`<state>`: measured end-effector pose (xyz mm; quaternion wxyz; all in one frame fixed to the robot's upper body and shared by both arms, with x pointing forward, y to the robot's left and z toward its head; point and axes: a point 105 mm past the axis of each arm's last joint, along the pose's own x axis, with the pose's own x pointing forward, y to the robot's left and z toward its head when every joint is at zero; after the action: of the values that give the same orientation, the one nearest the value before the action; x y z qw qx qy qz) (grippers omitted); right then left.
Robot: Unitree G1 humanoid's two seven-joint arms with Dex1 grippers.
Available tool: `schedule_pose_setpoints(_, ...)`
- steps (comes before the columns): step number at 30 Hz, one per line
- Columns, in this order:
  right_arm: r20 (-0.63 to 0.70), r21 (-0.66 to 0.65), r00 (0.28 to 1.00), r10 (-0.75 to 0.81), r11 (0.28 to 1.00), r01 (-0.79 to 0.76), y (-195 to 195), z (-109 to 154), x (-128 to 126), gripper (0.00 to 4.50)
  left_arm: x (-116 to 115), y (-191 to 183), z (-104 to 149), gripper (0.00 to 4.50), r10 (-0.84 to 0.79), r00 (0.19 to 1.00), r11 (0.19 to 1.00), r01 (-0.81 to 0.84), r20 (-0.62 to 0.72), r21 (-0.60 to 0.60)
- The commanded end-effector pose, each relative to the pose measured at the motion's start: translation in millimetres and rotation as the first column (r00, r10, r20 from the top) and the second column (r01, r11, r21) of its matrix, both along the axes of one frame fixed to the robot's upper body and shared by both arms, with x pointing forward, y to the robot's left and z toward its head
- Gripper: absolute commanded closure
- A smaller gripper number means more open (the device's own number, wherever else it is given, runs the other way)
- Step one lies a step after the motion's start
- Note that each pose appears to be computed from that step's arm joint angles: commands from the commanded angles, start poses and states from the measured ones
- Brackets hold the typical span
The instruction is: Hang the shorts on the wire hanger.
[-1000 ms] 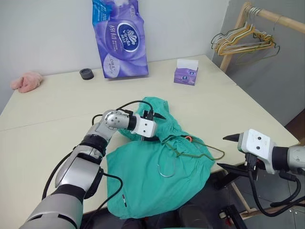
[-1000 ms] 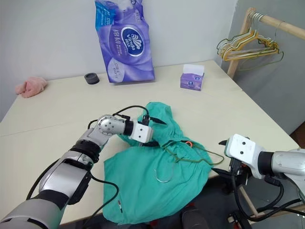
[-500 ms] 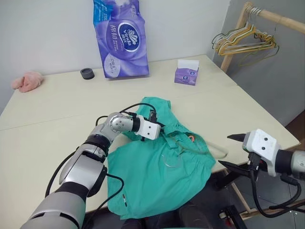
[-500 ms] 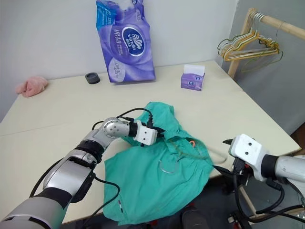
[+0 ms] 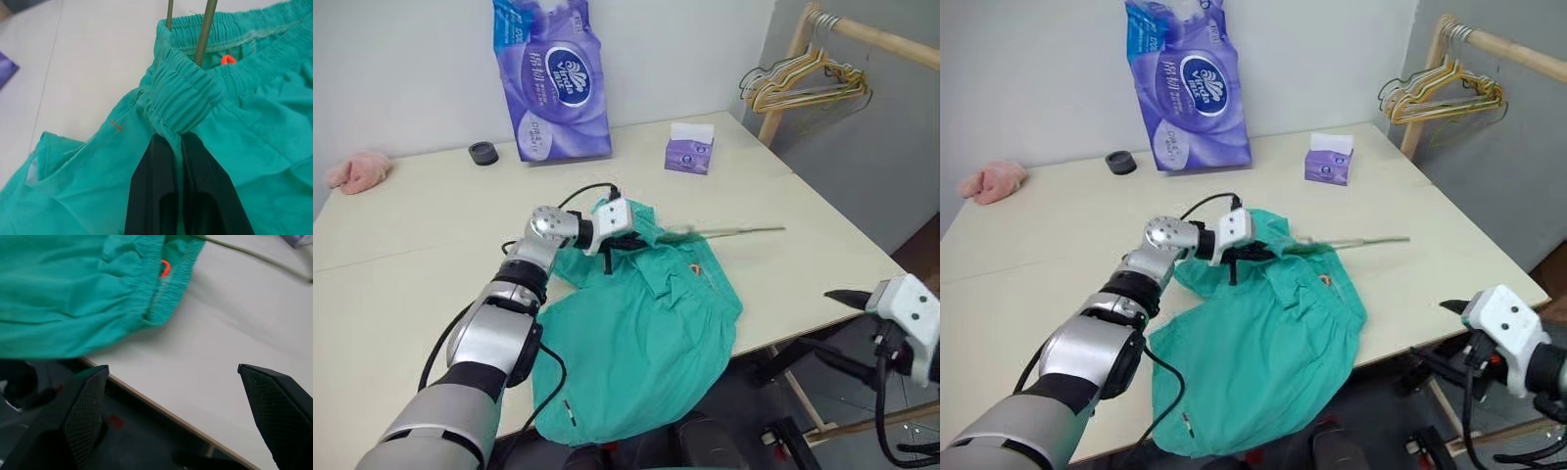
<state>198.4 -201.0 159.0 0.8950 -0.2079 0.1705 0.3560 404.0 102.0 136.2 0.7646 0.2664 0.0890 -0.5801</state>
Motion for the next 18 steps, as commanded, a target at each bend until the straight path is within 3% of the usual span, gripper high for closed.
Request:
schedule_pose_setpoints(1,-0.001,0.101,1.0,-0.004,0.995,0.004,23,-4,3,0.0,-2,18,19,4.48,0.003,0.996,1.0,-0.006,-0.091,-0.03)
schedule_pose_setpoints(5,-0.06,0.194,0.996,-0.071,0.978,0.082,35,-18,17,0.0,-6,46,19,4.48,0.04,0.987,0.999,-0.037,-0.156,0.021)
schedule_pose_setpoints(18,-0.278,0.38,0.952,-0.127,0.896,0.23,63,-53,49,0.0,-19,70,19,4.48,0.088,0.969,0.991,-0.109,-0.231,-0.081)
